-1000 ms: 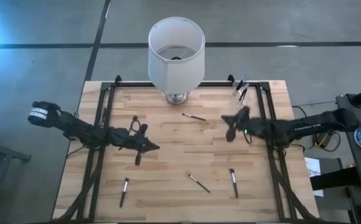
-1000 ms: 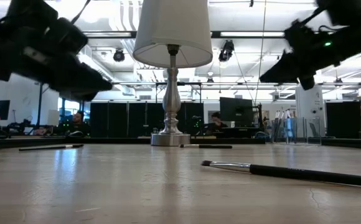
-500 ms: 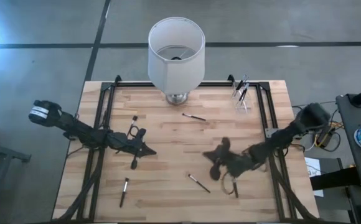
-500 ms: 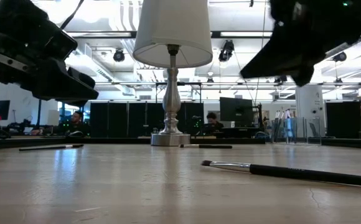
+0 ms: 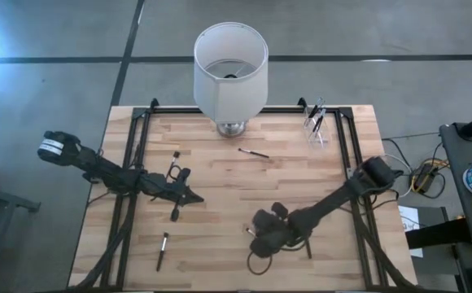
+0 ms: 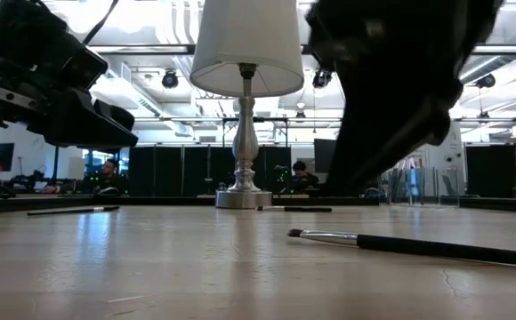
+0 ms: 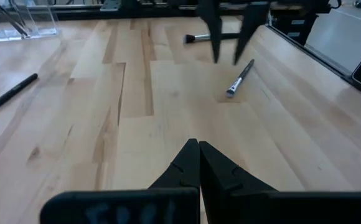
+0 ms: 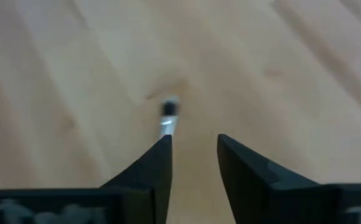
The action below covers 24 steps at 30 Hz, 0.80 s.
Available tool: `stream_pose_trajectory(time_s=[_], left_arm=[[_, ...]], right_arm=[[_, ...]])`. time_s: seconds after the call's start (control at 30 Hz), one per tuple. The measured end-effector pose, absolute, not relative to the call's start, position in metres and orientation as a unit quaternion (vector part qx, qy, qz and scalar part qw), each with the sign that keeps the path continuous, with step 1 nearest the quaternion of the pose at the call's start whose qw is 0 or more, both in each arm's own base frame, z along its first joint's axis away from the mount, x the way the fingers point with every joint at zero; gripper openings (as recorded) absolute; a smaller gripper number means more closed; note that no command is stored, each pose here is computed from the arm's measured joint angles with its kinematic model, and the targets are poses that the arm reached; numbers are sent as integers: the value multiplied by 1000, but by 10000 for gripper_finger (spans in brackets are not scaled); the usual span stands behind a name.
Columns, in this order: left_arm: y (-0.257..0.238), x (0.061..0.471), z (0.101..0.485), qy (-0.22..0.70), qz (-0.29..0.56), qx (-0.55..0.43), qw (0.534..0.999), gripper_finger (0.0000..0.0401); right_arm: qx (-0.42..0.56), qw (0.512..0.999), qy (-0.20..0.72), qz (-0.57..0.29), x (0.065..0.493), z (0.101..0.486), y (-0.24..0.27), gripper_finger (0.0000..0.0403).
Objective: Put items in baskets/containers
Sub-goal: Put the eyeshadow brush into the transparent organizer
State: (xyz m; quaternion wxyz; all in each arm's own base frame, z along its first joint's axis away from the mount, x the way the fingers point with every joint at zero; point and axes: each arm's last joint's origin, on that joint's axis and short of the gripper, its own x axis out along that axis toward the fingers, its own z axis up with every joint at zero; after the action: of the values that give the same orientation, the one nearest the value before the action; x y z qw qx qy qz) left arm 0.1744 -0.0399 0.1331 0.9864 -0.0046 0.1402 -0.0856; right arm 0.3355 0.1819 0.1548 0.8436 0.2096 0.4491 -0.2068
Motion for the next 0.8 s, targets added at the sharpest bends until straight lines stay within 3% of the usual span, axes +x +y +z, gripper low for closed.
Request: stream_pose_trajectory(time_s=[0.2,0.8], left_arm=[[-40,174,133,141,-86,0,986,0],[-40,174,132,141,-86,0,986,0]], right_arm=[[246,824,479,-175,357,157,187,128],[256,783,532,-195,370,140,176,110]])
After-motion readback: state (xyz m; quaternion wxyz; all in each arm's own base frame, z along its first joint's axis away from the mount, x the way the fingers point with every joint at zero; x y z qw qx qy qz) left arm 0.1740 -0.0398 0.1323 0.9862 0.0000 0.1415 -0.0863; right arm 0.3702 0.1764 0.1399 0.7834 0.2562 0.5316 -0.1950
